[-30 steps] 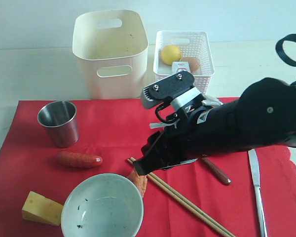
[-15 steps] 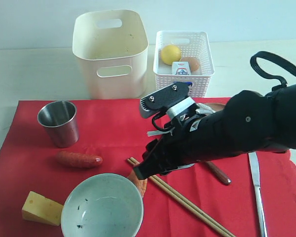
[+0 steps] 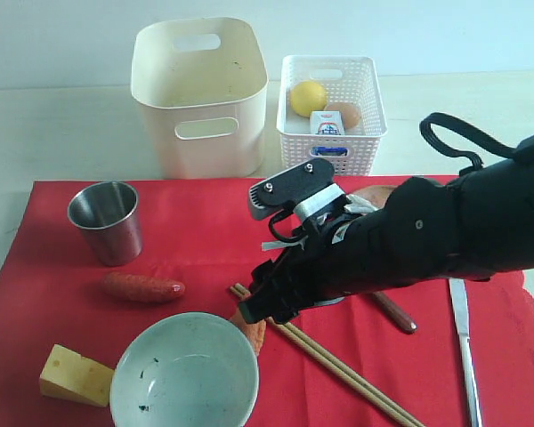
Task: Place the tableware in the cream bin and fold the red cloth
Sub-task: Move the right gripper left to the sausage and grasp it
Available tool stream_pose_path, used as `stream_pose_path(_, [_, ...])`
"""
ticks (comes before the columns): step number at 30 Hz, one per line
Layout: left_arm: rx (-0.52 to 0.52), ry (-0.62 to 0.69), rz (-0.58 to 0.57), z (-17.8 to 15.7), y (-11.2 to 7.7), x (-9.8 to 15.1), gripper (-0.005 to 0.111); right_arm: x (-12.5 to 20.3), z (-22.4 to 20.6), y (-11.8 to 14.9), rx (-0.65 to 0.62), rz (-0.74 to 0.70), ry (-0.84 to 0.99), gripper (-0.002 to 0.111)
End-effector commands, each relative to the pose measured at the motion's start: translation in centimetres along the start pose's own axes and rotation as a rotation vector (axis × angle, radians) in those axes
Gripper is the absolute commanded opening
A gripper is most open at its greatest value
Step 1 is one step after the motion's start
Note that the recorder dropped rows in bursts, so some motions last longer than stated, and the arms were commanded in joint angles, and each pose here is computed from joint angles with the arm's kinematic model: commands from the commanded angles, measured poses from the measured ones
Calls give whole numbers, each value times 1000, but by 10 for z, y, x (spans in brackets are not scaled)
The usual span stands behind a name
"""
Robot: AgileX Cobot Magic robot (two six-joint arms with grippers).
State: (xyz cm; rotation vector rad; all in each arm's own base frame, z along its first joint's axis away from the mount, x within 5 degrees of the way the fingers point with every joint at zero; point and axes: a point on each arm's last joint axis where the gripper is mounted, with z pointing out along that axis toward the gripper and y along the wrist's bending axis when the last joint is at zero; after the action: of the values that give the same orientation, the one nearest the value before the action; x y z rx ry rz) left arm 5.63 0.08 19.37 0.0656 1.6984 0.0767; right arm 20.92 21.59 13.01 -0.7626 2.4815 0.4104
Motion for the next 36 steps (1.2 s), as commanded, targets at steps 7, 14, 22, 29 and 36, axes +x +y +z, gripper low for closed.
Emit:
stream_pose_path(7, [-3, -14, -2, -1, 0, -1, 0, -10, -4, 3, -7, -25, -39, 65])
stream_pose_path(14, [-3, -14, -2, -1, 0, -1, 0, -13, -12, 5, -22, -33, -49, 64])
stream_pose_path(22, [-3, -14, -2, -1, 0, -1, 0, -16, -6, 12, -68, -45, 11, 64])
stream_pose_path(29, [-3, -14, -2, -1, 0, -1, 0, -42, 4, 21, -110, -128, 5, 64])
stream_pose_path(36, [-3, -14, -2, -1, 0, -1, 0, -68, 19, 35, -175, -239, 20, 64])
